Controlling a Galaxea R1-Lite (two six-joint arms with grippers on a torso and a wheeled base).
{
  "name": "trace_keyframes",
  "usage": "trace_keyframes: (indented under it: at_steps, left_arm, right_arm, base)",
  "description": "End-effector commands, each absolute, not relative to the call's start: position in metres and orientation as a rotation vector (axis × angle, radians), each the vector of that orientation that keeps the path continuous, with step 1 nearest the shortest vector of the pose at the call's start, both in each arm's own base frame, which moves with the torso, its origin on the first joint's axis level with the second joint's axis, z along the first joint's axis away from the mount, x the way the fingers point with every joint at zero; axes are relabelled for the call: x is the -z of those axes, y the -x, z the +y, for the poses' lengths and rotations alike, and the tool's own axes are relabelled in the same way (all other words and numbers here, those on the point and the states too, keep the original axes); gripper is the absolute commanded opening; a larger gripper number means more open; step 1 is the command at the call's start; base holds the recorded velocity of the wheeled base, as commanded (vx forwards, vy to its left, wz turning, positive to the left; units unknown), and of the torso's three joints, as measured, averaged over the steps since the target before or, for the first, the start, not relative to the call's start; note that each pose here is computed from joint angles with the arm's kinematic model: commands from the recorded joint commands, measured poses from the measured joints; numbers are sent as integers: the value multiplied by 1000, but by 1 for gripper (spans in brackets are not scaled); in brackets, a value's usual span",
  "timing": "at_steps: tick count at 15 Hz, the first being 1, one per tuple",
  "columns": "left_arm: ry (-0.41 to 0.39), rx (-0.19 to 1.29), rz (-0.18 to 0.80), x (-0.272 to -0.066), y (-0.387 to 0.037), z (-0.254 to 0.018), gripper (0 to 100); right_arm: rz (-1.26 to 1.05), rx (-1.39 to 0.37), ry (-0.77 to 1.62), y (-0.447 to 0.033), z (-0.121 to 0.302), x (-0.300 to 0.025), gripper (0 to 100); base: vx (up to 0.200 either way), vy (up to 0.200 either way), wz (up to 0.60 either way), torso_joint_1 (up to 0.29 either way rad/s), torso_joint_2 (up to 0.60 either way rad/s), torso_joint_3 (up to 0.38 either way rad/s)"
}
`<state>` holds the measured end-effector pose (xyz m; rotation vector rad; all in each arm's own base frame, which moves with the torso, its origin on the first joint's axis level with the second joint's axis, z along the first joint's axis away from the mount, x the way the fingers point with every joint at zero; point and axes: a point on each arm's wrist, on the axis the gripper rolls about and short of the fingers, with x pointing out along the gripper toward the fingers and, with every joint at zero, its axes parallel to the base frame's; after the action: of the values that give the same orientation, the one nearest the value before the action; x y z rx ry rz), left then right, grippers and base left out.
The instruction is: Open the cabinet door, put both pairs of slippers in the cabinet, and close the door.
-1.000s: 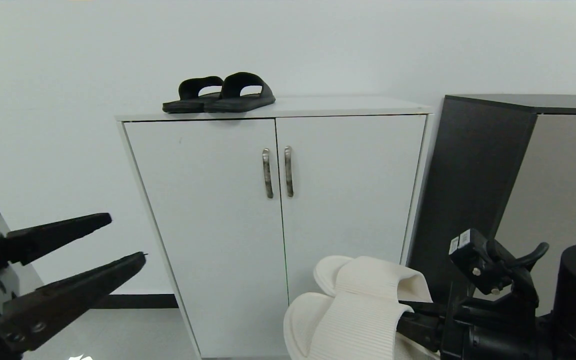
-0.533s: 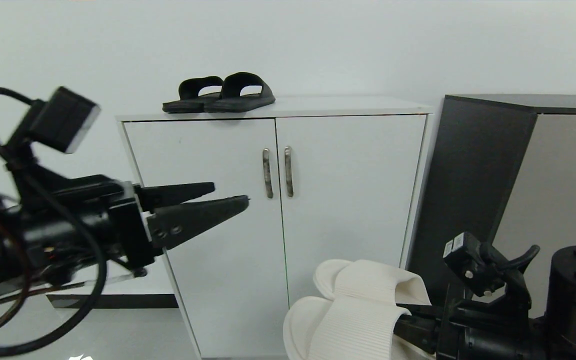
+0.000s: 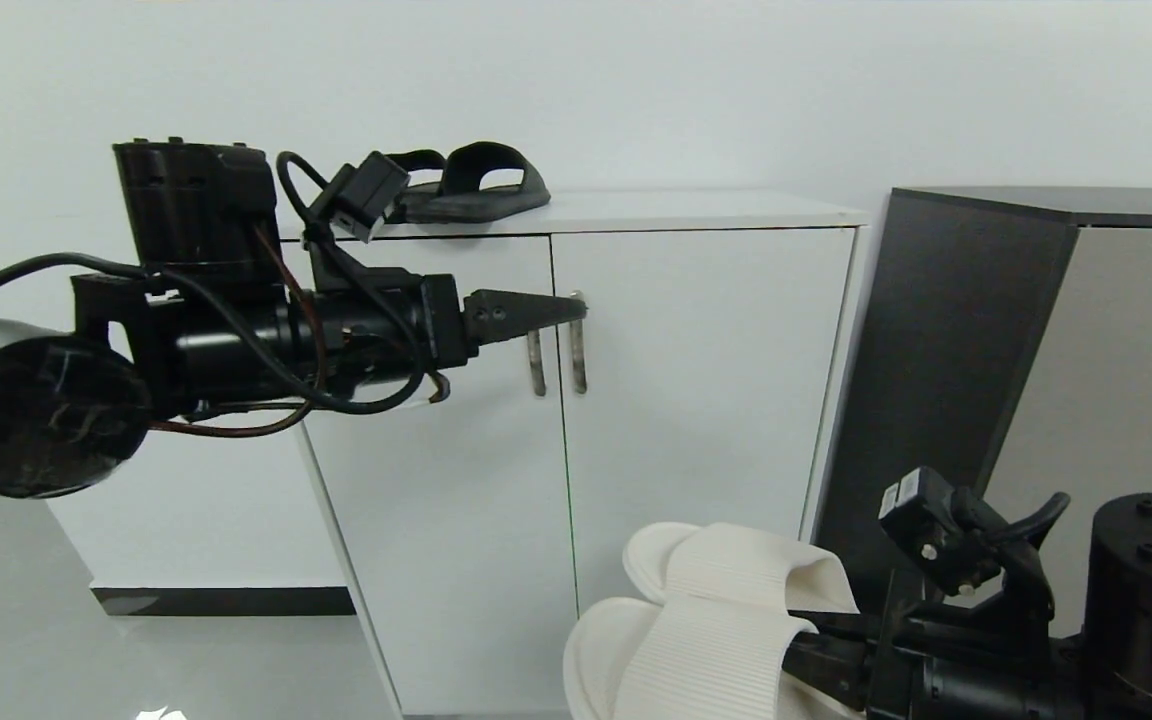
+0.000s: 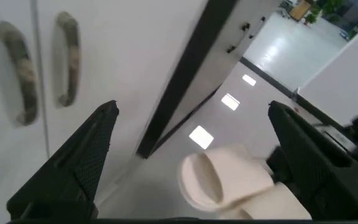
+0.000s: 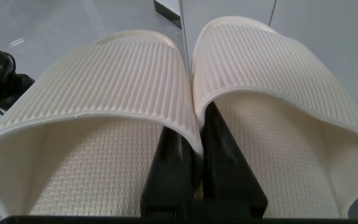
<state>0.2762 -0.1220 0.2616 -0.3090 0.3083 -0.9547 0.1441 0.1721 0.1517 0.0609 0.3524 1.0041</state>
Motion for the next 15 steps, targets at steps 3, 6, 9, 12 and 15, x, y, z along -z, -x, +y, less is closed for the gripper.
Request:
trace_keyframes:
  at_steps: [3,6,9,12,15]
  left_arm:
    - [292,923,317,-254,-290,-133,100]
    - [228,821,329,-237,-303,-148,100]
    - [225,819,343,-230,-314,-153,100]
    - [225,815,345,-227,-325,-158,100]
    - [225,795,333,-226,-337,-162,100]
  right_arm:
    - [358,-1003,-59,-145,173,-150,0]
    - [356,-1000,-57,-145,173,-150,0]
    - [356,-1000,-57,-145,173,-150,0]
    - [358,-1000,-57,-145,173,-150,0]
    - [355,-1001,-58,-145,173,-151,0]
  base:
    - [0,0,0,0,0,0]
    - [0,0,0,0,0,0]
    - [0,0,0,0,0,0]
    - [0,0,0,0,0,0]
    - [0,0,0,0,0,0]
